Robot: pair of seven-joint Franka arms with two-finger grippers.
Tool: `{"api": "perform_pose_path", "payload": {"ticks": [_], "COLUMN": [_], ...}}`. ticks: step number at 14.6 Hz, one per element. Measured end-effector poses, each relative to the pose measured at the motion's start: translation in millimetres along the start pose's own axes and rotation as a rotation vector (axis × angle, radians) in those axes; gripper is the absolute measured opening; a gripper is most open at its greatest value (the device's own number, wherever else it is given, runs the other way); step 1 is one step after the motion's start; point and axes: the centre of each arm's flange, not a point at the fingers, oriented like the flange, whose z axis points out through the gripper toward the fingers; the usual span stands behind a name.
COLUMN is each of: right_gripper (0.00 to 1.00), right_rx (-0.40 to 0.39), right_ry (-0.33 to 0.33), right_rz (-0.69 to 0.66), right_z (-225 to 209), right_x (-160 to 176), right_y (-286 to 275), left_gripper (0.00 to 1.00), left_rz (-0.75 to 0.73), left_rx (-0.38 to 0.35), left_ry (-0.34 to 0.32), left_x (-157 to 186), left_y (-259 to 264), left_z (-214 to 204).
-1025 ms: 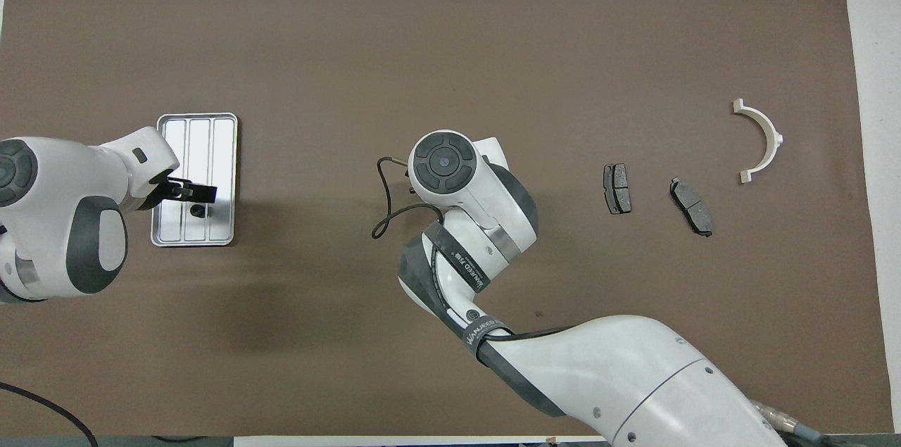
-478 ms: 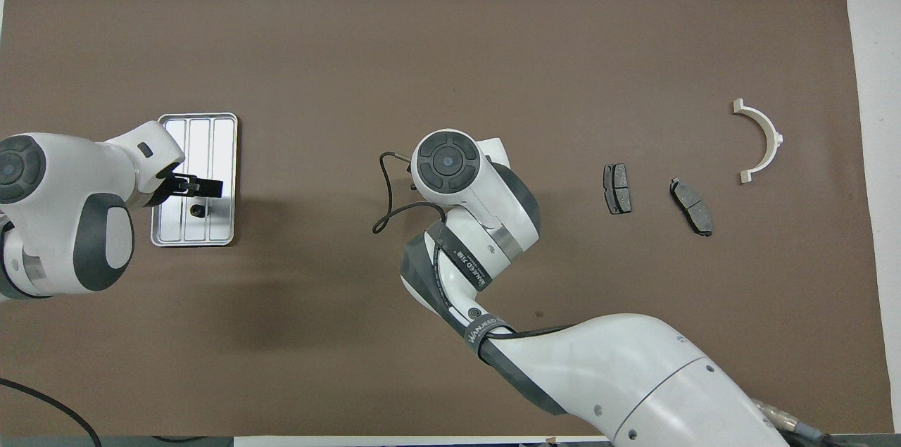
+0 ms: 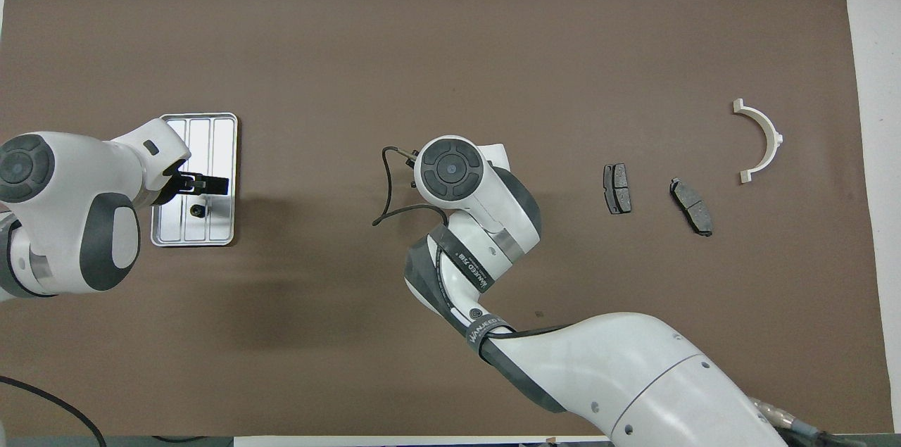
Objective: Pick bearing gear from pile to tray
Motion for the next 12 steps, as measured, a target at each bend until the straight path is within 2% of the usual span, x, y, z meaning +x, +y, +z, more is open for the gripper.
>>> {"api": "perform_pose_path", "payload": {"ticks": [1, 2, 7, 9, 12], "right_gripper": [0.96, 1.0, 1.0, 1.0, 1.0], "right_rx": [-0.019, -0.03, -0.059, -0.076, -0.091], "right_ry": [0.004, 0.009, 0.021, 0.019, 0.017], "right_rz": [0.002, 0.009, 0.014, -0.024, -0.099], "right_z": [-4, -11, -75, -106, -145], "right_x": [5, 13, 66, 88, 120], "right_y": [0, -1, 13, 28, 56], "left_gripper": [1.0, 1.0, 1.0, 1.0, 1.0], "left_rz": [-0.01, -0.012, -0.006, -0.021, -0.06], "left_rx": [0.0, 0.0, -0.004, -0.011, 0.005], "left_ry": [0.001, 0.001, 0.001, 0.003, -0.038], "left_x": [0, 1, 3, 6, 10], "left_y": [0, 1, 21, 54, 131], "left_z": [0, 0, 0, -3, -19]}}
